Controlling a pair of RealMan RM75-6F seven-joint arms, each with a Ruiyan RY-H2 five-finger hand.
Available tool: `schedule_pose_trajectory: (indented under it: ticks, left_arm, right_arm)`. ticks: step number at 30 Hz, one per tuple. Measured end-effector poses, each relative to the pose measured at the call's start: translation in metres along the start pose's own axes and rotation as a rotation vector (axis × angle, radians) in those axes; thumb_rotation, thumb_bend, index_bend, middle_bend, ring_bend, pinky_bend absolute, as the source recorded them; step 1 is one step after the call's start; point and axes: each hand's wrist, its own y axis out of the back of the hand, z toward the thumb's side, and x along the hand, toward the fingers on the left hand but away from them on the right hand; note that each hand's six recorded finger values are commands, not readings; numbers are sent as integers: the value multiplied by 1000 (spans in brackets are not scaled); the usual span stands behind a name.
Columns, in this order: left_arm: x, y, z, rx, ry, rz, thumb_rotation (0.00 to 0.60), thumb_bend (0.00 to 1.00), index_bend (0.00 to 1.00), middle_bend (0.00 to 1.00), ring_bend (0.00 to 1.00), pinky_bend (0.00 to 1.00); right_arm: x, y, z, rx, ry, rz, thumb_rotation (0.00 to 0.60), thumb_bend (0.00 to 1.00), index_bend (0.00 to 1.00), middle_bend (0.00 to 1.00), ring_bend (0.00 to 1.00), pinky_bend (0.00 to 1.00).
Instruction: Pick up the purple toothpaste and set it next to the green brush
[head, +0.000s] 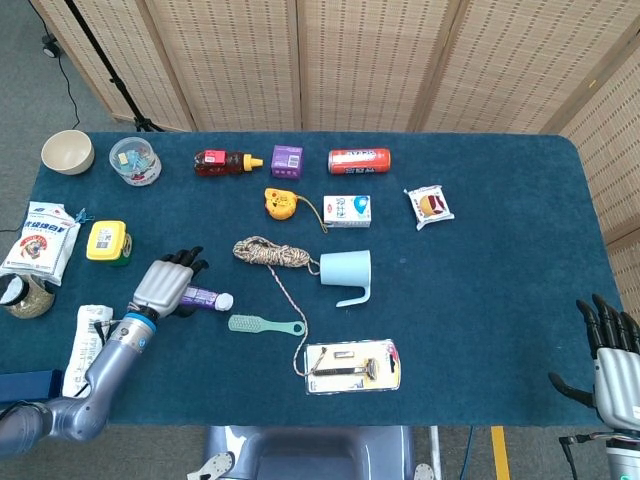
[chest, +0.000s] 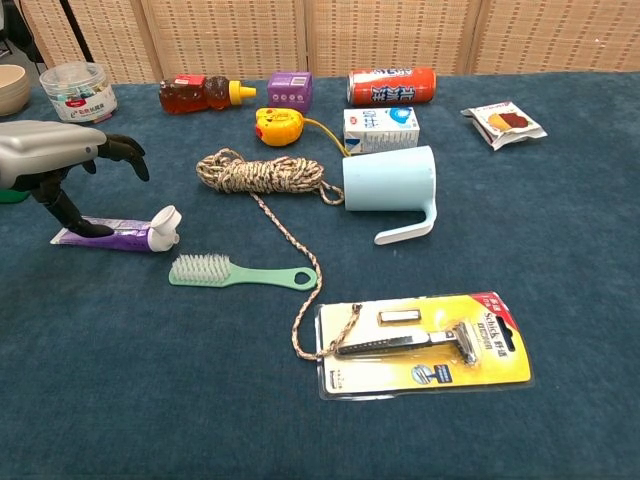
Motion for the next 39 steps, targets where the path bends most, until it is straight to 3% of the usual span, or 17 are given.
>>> schedule_pose_trajectory:
  ticks: [10,22,32,39]
  left_arm:
    - [1,-13,6,24,-59,-29,600,232,304,132,155,210]
    - [11,-17,20,-27,-81,5,600,255,321,181,206,211]
    - [13,-22,21,-64,-100,-18,600,308,337,212,292,308]
    - [14,-25,22,-76,-105,-19,600,338,345,219,298,349]
  right_arm:
    - [4,2,-1,-1,-6,-9,600,156,0,0,0,0]
    - [6,4,-5,-2,-19,-12,600,156,0,0,0,0]
    - [7,4,-6,-2,-26,-12,600,157,0,0,0,0]
    - [7,4,-6,-2,-28,-13,600,155,0,0,0,0]
